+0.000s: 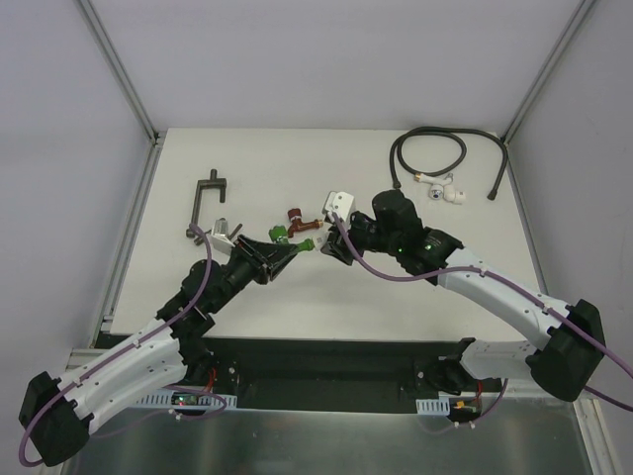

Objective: Install the water faucets

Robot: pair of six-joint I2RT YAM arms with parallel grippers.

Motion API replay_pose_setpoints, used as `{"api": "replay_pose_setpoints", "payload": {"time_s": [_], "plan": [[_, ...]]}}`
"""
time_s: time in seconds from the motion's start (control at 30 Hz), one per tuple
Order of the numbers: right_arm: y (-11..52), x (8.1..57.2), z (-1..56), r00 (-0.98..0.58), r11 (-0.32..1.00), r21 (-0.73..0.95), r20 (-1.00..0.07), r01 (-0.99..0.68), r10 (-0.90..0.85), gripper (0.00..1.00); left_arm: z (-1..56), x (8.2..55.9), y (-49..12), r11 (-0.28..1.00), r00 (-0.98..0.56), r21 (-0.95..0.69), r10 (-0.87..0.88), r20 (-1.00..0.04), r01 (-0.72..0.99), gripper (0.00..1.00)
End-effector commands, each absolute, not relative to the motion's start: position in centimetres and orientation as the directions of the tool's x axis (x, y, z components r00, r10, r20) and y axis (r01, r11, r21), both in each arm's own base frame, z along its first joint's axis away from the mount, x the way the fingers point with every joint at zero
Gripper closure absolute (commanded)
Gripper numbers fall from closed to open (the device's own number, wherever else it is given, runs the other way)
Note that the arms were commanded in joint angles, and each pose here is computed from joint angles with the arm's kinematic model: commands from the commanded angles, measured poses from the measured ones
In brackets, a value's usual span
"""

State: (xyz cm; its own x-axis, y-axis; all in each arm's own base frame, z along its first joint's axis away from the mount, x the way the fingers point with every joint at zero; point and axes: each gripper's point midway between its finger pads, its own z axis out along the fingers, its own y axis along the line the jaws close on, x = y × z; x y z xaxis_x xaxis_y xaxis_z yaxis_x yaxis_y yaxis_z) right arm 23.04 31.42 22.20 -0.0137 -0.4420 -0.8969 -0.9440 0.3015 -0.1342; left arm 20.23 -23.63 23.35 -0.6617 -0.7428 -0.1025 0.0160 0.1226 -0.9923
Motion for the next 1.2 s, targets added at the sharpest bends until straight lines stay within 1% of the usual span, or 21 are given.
{"api": "replay_pose_setpoints", "payload": {"time_s": [0.0, 0.13, 0.4, 0.6, 0.67, 0.7, 0.9, 1.03, 1.07, 1.13, 1.17], "plan": [[34.1, 21.4, 27.3, 0.141, 0.208, -0.202, -0.951, -0.957, -0.276, 0.98, 23.6, 19.8, -23.9, 0.023, -0.668, -1.000, -0.744, -0.014, -0.005, 1.00], [34.3, 21.5, 27.3, 0.131, 0.209, -0.191, -0.954, -0.959, -0.270, 0.98, 24.8, 19.7, -23.6, -0.032, -0.664, -0.998, -0.747, -0.010, 0.051, 1.00], [34.5, 22.1, 27.1, 0.094, 0.221, -0.153, -0.962, -0.963, -0.257, 0.98, 25.7, 19.6, -22.8, -0.046, -0.638, -0.992, -0.769, -0.039, 0.117, 1.00], [33.8, 23.7, 27.5, 0.016, 0.289, -0.081, -0.975, -0.954, -0.220, 0.98, 24.6, 19.9, -21.9, -0.024, -0.600, -0.991, -0.798, -0.058, 0.129, 1.00], [33.4, 24.2, 27.9, -0.013, 0.319, -0.050, -0.981, -0.946, -0.192, 0.98, 24.1, 19.9, -21.5, -0.013, -0.581, -0.989, -0.810, -0.077, 0.150, 1.00], [33.3, 24.2, 28.2, -0.018, 0.325, -0.041, -0.984, -0.945, -0.178, 0.98, 24.5, 19.8, -21.2, -0.027, -0.572, -0.984, -0.816, -0.080, 0.176, 1.00], [32.0, 25.6, 30.0, -0.101, 0.390, 0.077, -0.994, -0.918, -0.043, 0.98, 25.1, 19.8, -19.9, 0.038, -0.495, -0.946, -0.845, -0.202, 0.322, 1.00], [31.6, 26.0, 30.7, -0.165, 0.372, 0.169, -0.985, -0.913, 0.044, 0.98, 26.6, 19.5, -19.9, 0.058, -0.499, -0.901, -0.816, -0.291, 0.431, 1.00], [31.7, 26.0, 31.2, -0.158, 0.361, 0.172, -0.985, -0.917, 0.067, 0.98, 27.0, 18.6, -20.6, 0.045, -0.543, -0.885, -0.775, -0.323, 0.463, 1.00], [31.6, 25.7, 31.6, -0.173, 0.341, 0.195, -0.981, -0.920, 0.092, 0.98, 27.3, 19.1, -20.6, 0.051, -0.556, -0.878, -0.756, -0.345, 0.476, 1.00], [31.6, 25.6, 31.7, -0.172, 0.337, 0.195, -0.980, -0.921, 0.097, 0.98, 28.4, 18.8, -20.5, 0.021, -0.553, -0.856, -0.755, -0.352, 0.517, 1.00]]}}
